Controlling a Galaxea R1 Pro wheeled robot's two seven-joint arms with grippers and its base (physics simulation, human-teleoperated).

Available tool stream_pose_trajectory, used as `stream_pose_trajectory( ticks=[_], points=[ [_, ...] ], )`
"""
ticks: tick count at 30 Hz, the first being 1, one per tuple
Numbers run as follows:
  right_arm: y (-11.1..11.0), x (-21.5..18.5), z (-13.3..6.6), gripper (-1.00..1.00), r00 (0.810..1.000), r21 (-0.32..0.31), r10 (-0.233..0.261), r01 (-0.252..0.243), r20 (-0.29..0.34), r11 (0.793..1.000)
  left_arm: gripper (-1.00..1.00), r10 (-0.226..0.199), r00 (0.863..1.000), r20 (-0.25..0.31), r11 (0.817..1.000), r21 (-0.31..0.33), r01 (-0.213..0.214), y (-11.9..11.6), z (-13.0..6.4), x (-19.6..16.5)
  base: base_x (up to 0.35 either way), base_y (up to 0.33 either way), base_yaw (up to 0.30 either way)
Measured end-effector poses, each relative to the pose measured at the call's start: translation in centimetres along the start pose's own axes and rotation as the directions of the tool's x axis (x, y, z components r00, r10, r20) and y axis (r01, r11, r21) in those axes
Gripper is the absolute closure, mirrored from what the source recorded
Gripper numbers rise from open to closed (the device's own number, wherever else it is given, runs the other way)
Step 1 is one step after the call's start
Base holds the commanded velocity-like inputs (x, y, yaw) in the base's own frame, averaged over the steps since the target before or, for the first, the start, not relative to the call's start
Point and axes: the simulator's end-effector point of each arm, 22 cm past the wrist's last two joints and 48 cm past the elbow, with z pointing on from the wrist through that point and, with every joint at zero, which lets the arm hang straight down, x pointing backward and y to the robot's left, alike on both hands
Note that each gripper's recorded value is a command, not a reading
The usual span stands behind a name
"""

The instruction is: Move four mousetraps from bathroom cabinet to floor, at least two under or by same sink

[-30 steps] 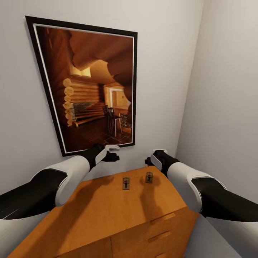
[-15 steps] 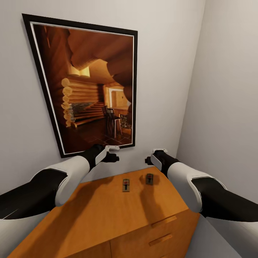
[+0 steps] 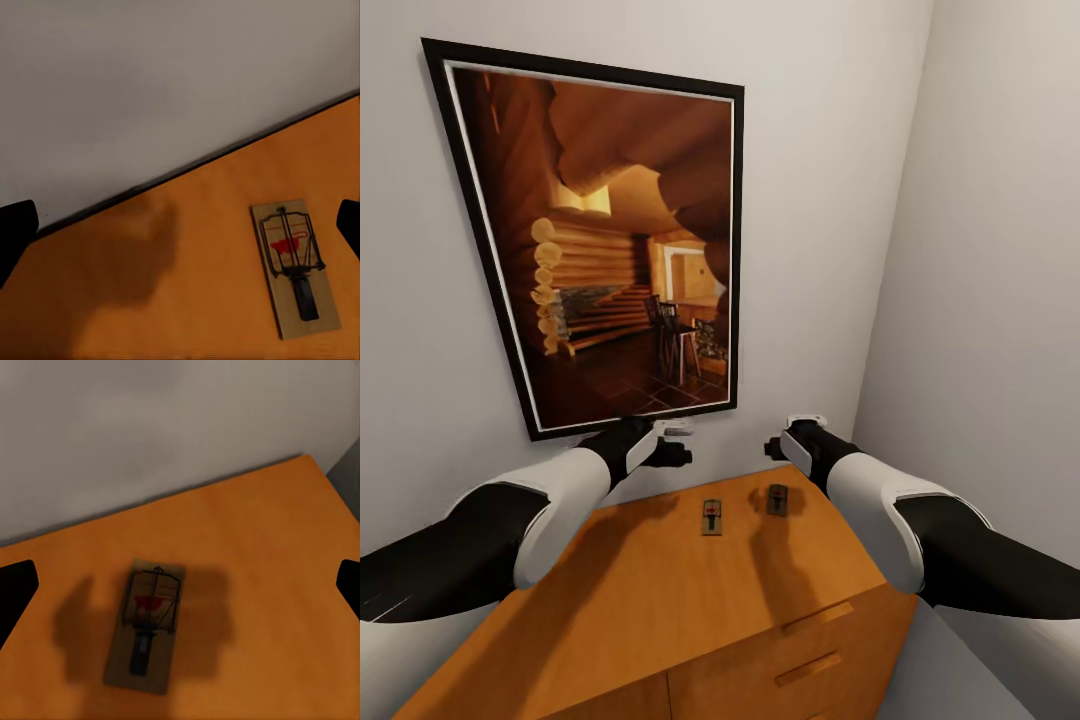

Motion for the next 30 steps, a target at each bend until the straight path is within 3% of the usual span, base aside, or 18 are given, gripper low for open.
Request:
stream_pose_trajectory(
  ticks=[12,30],
  points=[
    [-0.1,1.7,0.8,-1.00,1.000,0.006,0.006,-0.006,0.009,1.000,-1.00,-0.018,1.000,-0.021,1.000,0.005,0.018,0.0,2.2,4.7,0.000,0.000,0.000],
    [0.0,5.1,1.8,-1.00,1.000,0.008,0.003,-0.003,-0.017,1.000,-1.00,-0.020,0.999,-0.025,1.000,0.008,0.021,-0.2,2.7,5.9,0.000,0.000,0.000]
  ],
)
